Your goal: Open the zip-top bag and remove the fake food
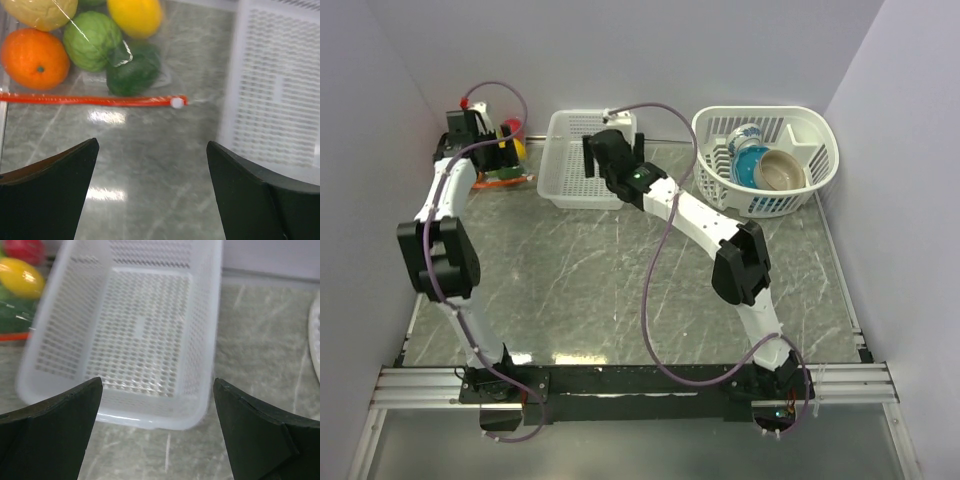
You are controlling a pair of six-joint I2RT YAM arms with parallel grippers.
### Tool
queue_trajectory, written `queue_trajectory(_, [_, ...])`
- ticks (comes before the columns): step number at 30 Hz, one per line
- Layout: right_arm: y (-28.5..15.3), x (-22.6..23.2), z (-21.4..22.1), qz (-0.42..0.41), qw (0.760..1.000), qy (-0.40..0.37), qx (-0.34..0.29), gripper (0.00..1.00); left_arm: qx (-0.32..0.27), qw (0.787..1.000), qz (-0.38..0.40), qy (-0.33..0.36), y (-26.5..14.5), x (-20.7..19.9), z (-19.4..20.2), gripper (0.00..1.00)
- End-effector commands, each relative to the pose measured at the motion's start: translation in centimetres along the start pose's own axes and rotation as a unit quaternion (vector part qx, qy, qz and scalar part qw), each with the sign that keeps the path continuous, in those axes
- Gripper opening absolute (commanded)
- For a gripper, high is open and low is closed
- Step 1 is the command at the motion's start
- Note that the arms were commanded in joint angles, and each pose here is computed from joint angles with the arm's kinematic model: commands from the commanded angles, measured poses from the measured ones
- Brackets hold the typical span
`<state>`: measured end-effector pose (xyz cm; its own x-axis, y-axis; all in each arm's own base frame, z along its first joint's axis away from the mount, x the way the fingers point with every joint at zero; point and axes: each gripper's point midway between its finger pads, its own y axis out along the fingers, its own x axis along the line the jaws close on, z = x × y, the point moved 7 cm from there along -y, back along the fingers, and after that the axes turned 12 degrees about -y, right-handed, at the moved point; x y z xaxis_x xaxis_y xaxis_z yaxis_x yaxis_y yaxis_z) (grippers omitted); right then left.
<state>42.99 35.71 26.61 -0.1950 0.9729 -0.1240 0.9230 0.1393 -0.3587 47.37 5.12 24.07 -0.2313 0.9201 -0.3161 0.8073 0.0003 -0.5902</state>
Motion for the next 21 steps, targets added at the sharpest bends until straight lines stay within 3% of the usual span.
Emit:
queue_trajectory(1, [1.3, -4.6, 0.2, 0.045, 0.996, 0.078, 0.005, 0.99, -0.042, 0.998, -0.022, 0.049, 4.2, 0.9, -2.1, 0.97])
queue_trajectory(4, [3.3, -5.7, 2.2, 0.034, 0.992, 0.106, 0.051, 0.97, -0.043, 0.997, -0.032, 0.063, 6.8, 1.4, -2.3, 0.97])
queue_trajectory(10, [5.7, -4.9, 3.5, -0.001, 0.989, 0.123, 0.076, 0.95, -0.053, 0.992, -0.05, 0.107, 9.5, 1.4, -1.0, 0.97])
queue_trajectory(17, [7.4, -3.9, 6.2, -0.021, 0.984, 0.131, 0.116, 0.93, -0.03, 0.979, -0.073, 0.186, 10.7, 1.2, 4.6, 0.97])
queue_trajectory(21, [7.7, -3.6, 8.1, -0.031, 0.981, 0.136, 0.135, 0.91, -0.028, 0.976, -0.1, 0.193, 11.2, 2.4, 6.2, 0.97])
